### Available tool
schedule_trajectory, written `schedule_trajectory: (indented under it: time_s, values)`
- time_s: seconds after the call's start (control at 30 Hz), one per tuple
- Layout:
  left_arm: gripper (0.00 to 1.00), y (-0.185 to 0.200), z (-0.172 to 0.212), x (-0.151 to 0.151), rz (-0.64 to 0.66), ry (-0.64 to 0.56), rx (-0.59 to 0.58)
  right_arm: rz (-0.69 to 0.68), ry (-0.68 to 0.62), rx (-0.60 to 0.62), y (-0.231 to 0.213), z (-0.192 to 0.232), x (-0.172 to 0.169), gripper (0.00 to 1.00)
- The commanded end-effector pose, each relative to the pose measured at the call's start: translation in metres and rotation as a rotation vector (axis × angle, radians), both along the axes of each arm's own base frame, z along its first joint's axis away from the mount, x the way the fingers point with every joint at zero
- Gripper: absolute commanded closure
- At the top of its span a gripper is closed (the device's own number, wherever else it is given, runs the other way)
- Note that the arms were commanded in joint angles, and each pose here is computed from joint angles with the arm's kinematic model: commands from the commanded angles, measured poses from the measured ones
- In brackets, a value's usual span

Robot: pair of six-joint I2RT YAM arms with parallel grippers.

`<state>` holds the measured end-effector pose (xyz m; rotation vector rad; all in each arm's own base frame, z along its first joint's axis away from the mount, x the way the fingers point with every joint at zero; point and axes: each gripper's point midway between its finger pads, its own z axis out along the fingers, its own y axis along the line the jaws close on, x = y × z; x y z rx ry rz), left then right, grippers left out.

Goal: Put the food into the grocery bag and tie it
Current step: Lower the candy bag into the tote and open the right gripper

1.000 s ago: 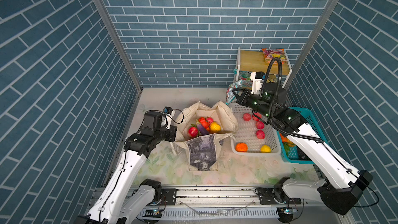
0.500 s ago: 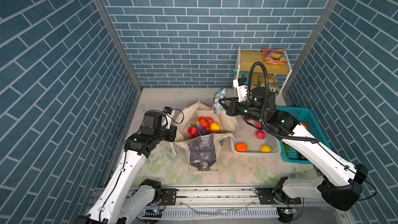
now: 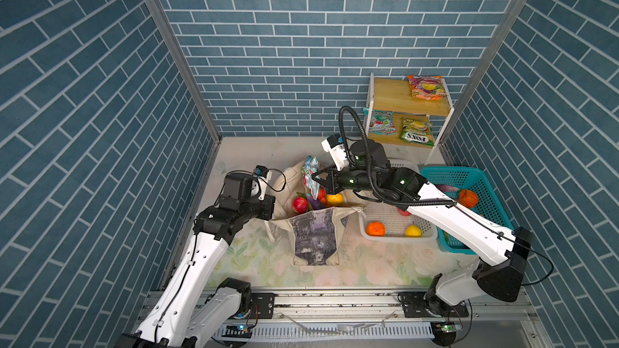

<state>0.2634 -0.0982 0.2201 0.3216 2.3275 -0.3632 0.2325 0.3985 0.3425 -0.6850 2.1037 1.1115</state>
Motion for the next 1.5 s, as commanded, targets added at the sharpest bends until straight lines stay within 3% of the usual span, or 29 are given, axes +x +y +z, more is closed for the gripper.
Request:
schedule_trajectory:
  time_s: [0.0,0.43,1.0,1.2,1.33,1.47]
  values:
    - [1.0,0.001,0.0,0.002,-0.001,-0.016,0.002,0.036,-0.05,0.008,0.004,0.011,-0.001,1.0]
    - [1.0,0.0,0.002,0.002,-0.004,-0.019,-0.004,0.073,0.048,-0.197,0.013,-0.055,0.004,1.0]
    - [1.0,-0.001,0.002,0.002,-0.007,-0.019,-0.007,-0.005,0.03,-0.382,0.008,-0.106,0.033,1.0]
    - [1.0,-0.001,0.002,0.002,-0.007,-0.019,-0.007,-0.02,0.023,-0.439,0.005,-0.116,0.038,0.73]
    - [1.0,0.0,0.002,0.002,-0.003,-0.019,-0.001,-0.056,-0.037,-0.444,-0.003,-0.089,0.044,0.48]
    - [1.0,0.001,0.002,0.002,0.0,-0.022,0.003,-0.124,-0.137,-0.401,-0.017,-0.043,0.05,0.31]
